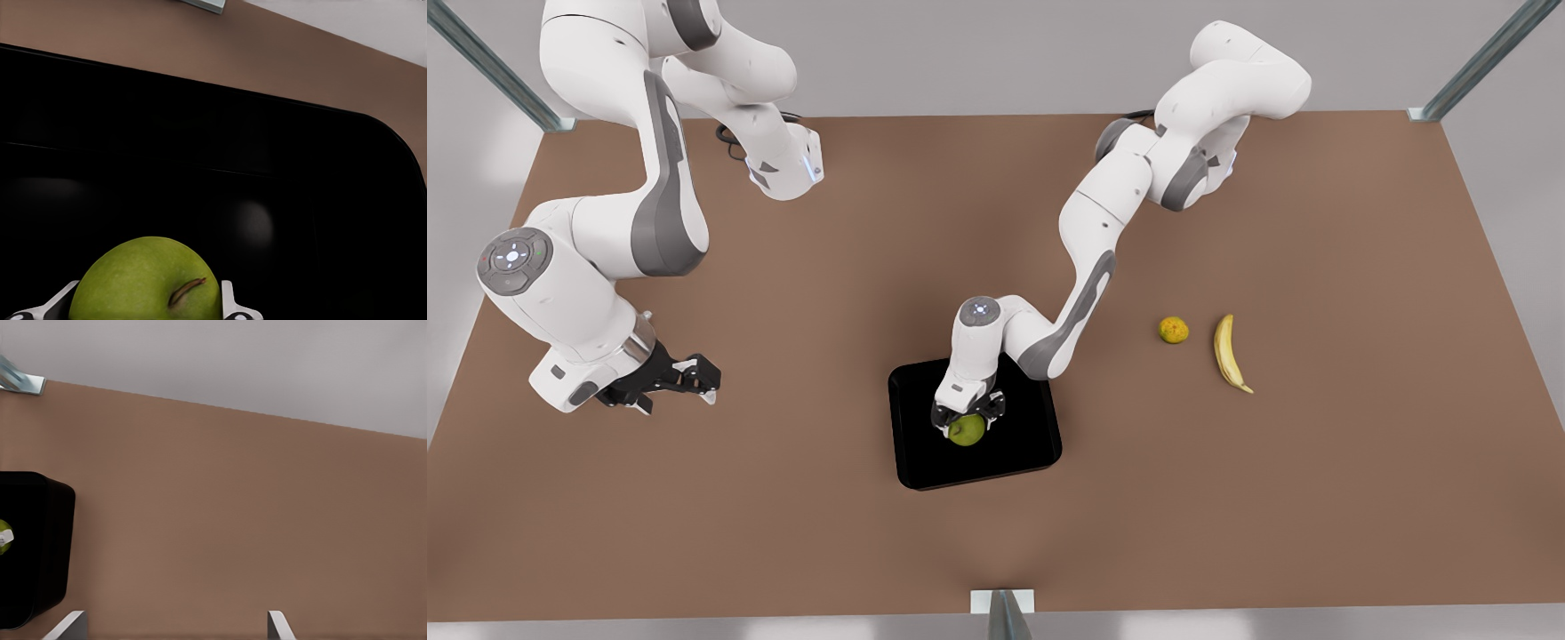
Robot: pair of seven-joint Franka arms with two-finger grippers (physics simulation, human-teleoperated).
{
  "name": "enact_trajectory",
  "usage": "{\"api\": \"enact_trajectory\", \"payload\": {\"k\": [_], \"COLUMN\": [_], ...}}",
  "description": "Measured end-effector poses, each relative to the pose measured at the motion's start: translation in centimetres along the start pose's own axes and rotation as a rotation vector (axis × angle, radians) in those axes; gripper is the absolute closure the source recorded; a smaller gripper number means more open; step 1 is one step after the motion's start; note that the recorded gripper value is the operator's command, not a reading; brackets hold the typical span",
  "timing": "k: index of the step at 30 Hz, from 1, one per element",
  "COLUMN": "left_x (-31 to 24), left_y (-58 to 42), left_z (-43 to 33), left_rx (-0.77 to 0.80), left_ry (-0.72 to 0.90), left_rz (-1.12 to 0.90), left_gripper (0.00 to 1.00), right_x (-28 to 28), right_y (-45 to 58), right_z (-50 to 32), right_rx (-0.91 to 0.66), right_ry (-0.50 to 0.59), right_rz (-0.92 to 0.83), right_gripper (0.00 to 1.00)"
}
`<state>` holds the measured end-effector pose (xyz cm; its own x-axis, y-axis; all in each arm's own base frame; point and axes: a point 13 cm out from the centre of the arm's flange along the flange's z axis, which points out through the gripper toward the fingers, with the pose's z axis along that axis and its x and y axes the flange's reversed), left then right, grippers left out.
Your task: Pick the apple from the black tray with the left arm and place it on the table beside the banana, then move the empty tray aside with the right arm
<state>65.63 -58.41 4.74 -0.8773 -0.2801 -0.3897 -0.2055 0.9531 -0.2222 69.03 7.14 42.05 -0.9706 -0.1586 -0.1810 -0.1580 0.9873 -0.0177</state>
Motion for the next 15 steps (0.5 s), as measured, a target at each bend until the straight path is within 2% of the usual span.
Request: {"api": "enact_trajectory", "payload": {"k": [6,12,15], "left_x": [-1.0,-4.0,-7.0], "left_y": [-0.9,-2.9,-0.6], "left_z": [-1.6,-9.3,-14.3], "left_rx": [0.015,0.008,-0.047], "left_ry": [-0.008,0.046,0.109], "left_rz": [-0.024,-0.071,-0.118], "left_gripper": [0.11,0.11,0.11], "right_x": [0.0,-0.2,-0.2], "right_y": [0.0,1.3,5.9], "right_z": [0.0,-0.9,-3.0], "right_rx": [0.000,-0.002,-0.014], "right_ry": [0.000,-0.006,-0.003], "right_rz": [0.000,-0.020,-0.086], "right_gripper": [0.00,0.00,0.00]}}
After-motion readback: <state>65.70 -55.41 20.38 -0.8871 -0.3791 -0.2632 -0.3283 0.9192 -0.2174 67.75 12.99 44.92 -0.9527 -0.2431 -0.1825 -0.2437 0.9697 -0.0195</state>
